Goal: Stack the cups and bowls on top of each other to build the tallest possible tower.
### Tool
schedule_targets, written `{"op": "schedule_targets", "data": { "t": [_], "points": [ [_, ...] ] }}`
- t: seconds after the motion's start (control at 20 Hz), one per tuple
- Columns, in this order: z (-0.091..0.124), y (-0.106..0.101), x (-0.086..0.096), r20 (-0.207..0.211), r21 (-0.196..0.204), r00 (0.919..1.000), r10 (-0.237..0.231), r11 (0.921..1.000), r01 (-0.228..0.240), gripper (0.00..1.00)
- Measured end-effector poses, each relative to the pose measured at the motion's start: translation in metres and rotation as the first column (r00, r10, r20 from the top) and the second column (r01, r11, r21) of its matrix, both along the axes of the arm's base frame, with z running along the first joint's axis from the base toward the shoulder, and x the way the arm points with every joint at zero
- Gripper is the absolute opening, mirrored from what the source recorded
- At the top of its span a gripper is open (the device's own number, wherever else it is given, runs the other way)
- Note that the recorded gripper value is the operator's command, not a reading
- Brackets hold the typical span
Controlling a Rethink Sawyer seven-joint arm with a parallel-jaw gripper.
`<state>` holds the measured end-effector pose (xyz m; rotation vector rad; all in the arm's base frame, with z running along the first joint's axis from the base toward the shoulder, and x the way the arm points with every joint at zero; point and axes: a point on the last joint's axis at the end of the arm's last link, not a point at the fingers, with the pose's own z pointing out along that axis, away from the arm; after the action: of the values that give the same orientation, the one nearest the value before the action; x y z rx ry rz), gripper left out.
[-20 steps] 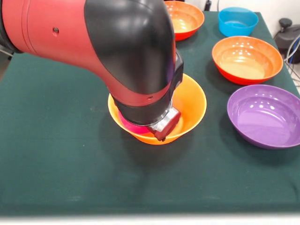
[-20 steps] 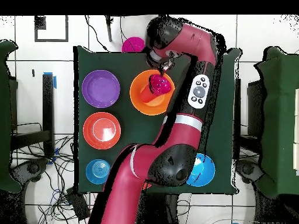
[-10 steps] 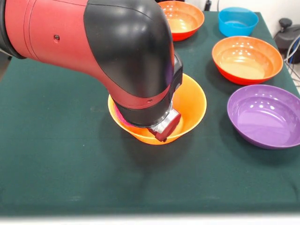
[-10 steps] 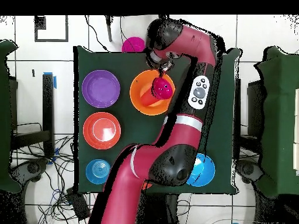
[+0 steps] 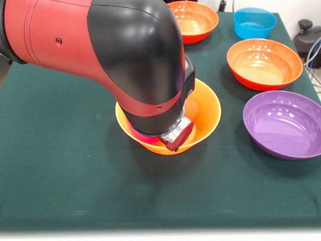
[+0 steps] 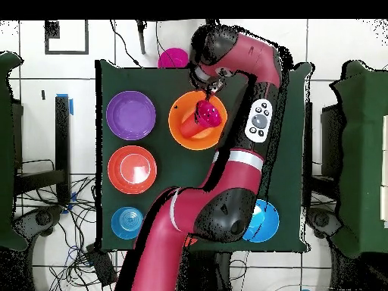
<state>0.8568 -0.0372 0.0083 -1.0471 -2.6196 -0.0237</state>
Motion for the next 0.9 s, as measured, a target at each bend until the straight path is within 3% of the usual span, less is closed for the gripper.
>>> {"op": "schedule_targets", "data": {
  "t": [0.9],
  "points": [
    [0.0006, 0.0011, -0.0004, -0.001, -0.01, 1.0, 0.006, 0.9999, -0.006, 0.0]
  ]
}}
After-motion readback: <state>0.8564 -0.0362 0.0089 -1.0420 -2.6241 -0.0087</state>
